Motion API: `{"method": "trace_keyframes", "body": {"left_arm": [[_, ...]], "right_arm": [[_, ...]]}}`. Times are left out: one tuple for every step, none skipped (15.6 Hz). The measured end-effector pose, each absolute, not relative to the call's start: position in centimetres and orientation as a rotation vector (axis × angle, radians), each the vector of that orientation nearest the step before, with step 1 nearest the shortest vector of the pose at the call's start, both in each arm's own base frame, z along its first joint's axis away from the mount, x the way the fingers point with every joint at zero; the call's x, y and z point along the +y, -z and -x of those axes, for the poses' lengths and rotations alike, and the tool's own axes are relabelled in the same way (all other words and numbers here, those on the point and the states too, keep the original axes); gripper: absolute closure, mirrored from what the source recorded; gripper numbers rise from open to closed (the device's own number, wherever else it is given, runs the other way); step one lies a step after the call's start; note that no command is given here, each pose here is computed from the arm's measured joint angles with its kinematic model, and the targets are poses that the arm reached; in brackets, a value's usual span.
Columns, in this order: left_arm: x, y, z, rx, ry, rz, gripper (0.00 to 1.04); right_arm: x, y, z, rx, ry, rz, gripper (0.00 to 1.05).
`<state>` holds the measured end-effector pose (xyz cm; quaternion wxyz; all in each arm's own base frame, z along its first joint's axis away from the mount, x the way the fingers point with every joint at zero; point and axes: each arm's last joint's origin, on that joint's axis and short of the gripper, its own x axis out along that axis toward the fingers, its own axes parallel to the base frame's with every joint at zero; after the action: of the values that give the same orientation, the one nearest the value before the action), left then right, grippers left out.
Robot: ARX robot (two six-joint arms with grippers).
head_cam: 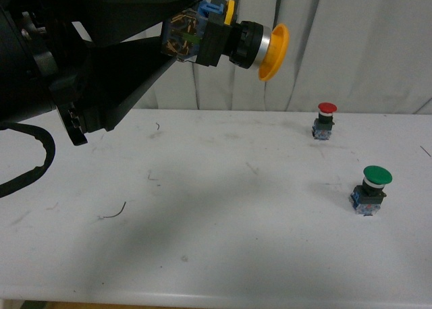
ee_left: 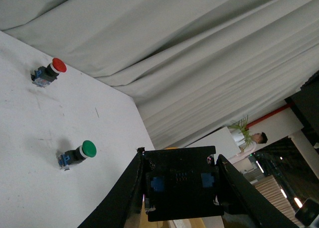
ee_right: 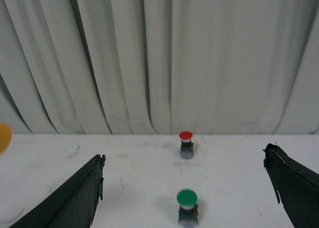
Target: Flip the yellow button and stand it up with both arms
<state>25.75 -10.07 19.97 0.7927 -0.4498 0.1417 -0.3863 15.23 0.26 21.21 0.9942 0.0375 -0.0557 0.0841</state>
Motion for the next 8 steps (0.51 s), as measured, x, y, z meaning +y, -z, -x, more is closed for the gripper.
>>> {"method": "trace_keyframes", "body": {"left_arm": [[-10.1, -19.9, -25.8, 0.308, 0.827, 0.968, 0.69], [-10.1, -19.9, -25.8, 0.309, 0.825, 0.968, 0.69], [-10.0, -19.9, -25.8, 0.313, 0.821, 0.969, 0.69], [-10.0, -19.9, -25.8, 0.311, 0.819, 0.969, 0.69], [-9.8, -19.9, -25.9, 0.308, 0.815, 0.969, 0.69], [-9.8, -19.9, -25.9, 0.305, 0.814, 0.970, 0.69], [-9.8, -20.0, -25.9, 0.300, 0.815, 0.969, 0.69], [-9.8, -20.0, -25.9, 0.298, 0.819, 0.969, 0.69]], "right_arm": [[0.8, -22.2, -16.7, -0.144, -0.189, -0.081, 0.06], [1.3, -22.9, -18.0, -0.162, -0.210, -0.093, 0.06], [2.2, -23.8, -20.2, -0.175, -0.249, -0.118, 0.06], [2.9, -24.4, -22.0, -0.174, -0.295, -0.158, 0.06], [3.4, -24.7, -23.2, -0.171, -0.359, -0.208, 0.06], [3.8, -24.7, -23.8, -0.168, -0.425, -0.259, 0.06], [4.3, -24.4, -24.0, -0.155, -0.522, -0.349, 0.06], [4.8, -24.1, -24.1, -0.150, -0.604, -0.435, 0.06]]}}
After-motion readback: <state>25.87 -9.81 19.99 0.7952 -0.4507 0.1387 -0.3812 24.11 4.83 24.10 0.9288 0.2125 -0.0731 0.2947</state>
